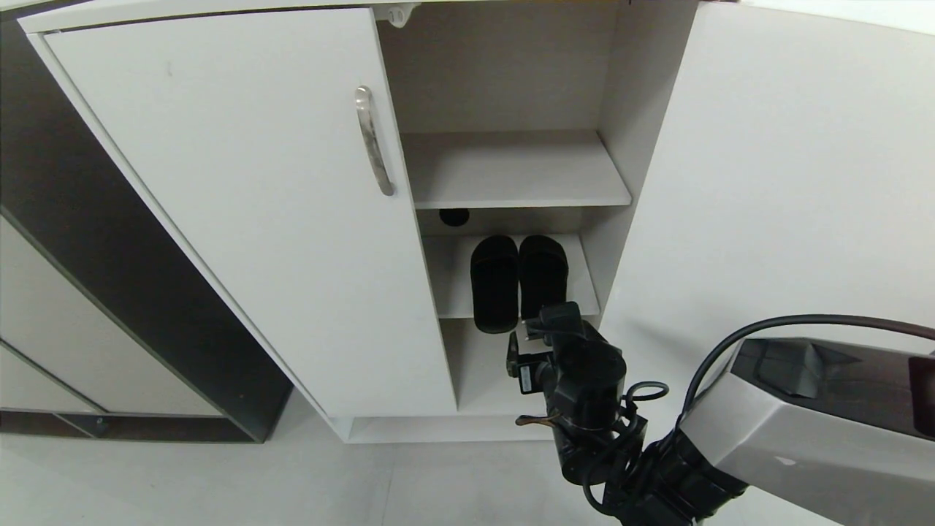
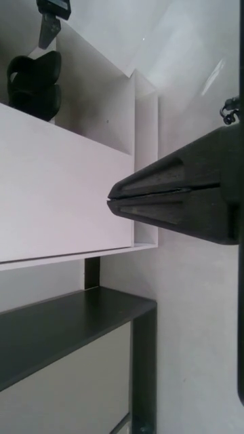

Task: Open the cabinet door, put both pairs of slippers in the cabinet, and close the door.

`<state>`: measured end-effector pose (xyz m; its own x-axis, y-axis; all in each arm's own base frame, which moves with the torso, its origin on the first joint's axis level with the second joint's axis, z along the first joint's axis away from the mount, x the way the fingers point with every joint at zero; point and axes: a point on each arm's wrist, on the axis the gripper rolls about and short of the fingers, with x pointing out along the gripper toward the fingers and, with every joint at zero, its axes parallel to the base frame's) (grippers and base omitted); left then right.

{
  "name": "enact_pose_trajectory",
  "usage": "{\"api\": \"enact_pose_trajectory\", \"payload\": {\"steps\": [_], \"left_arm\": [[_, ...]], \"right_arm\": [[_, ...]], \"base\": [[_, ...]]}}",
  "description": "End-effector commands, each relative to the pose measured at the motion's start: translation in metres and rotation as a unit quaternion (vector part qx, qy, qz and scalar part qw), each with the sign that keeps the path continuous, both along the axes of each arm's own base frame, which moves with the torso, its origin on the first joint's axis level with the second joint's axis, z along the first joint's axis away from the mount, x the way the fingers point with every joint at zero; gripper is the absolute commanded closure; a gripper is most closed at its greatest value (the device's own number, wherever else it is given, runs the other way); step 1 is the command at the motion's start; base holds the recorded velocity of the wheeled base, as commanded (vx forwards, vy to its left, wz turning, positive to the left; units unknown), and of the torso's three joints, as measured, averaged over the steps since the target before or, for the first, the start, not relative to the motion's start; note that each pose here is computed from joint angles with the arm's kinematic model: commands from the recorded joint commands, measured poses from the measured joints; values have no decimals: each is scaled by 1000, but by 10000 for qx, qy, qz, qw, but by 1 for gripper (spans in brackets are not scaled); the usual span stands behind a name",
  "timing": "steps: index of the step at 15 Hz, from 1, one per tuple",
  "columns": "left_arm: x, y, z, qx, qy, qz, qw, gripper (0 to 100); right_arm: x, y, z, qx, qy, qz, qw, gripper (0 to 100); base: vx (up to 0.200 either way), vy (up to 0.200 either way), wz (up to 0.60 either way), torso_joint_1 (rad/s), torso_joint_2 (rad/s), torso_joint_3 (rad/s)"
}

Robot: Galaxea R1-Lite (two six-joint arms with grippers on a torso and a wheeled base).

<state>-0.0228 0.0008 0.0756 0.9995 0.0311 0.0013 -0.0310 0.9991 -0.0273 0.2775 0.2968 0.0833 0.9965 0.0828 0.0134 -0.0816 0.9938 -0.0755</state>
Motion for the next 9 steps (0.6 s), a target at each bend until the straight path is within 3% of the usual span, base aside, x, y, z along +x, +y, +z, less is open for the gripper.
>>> {"api": "enact_pose_trajectory", "payload": {"steps": [1, 7, 9], "left_arm": [[0, 0, 0, -2, 6, 6, 10000, 100], [0, 0, 0, -2, 6, 6, 10000, 100], [0, 0, 0, -2, 6, 6, 10000, 100]], "right_arm": [[0, -1, 1, 9, -9, -8, 10000, 0], [0, -1, 2, 27, -24, -8, 10000, 0], [0, -1, 2, 27, -24, -8, 10000, 0]], "base": [[0, 0, 0, 0, 0, 0], [0, 0, 0, 0, 0, 0], [0, 0, 0, 0, 5, 137]]}}
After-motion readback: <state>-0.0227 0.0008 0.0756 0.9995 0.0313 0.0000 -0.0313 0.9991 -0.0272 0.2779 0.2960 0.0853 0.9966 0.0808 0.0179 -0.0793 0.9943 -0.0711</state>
